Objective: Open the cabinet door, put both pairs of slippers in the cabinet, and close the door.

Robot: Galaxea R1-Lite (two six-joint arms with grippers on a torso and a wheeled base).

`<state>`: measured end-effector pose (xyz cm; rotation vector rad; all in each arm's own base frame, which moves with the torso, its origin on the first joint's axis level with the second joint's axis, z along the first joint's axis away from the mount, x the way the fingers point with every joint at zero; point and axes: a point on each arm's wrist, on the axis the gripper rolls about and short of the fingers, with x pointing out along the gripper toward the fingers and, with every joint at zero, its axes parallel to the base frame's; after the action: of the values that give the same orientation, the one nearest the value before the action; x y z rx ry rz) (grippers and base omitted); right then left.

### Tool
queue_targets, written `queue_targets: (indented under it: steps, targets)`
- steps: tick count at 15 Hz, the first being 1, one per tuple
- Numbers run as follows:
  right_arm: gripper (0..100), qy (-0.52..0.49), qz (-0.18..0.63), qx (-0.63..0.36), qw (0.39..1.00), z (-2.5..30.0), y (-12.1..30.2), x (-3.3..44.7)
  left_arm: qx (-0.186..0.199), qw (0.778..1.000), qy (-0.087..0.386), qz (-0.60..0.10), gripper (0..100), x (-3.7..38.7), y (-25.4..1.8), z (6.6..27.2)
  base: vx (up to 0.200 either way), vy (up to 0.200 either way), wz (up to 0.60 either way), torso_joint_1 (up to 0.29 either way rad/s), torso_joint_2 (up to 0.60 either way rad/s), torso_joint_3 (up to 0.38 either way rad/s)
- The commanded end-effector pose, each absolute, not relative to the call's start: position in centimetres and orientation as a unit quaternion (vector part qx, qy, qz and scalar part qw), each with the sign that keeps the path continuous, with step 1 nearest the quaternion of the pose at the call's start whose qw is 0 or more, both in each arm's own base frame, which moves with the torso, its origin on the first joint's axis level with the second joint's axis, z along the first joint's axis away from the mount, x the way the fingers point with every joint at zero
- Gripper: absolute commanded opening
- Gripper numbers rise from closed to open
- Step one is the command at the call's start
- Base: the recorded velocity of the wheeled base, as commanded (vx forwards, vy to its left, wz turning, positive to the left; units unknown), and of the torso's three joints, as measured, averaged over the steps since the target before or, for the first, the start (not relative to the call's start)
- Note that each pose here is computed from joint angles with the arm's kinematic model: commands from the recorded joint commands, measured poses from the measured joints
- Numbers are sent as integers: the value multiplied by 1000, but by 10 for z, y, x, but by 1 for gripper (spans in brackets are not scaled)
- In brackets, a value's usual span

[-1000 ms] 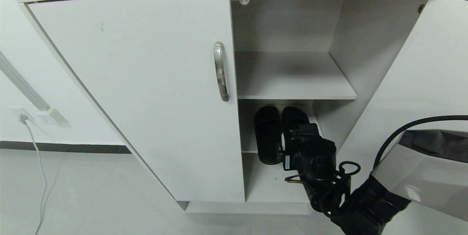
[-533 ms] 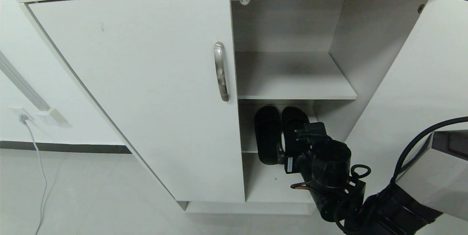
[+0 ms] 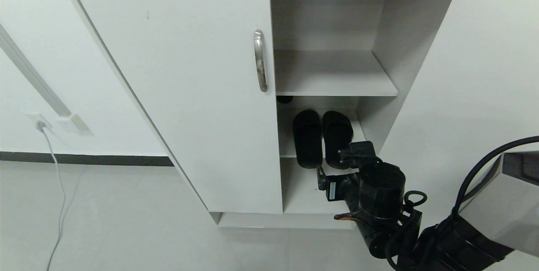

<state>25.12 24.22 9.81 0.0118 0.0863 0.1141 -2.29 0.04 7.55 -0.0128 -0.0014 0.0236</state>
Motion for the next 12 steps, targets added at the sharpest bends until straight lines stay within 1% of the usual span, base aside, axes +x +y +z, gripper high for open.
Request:
queue_targets:
  steps: [1, 12]
  targets:
    - [100, 42, 57, 7, 997, 98, 242, 251, -6, 1000, 0, 12, 0, -23, 0, 75, 0, 0, 0, 0, 0, 0]
    - [100, 46, 56, 2, 997, 94, 238, 247, -7, 1000, 0, 12, 0, -23, 0, 75, 0, 0, 0, 0, 0, 0]
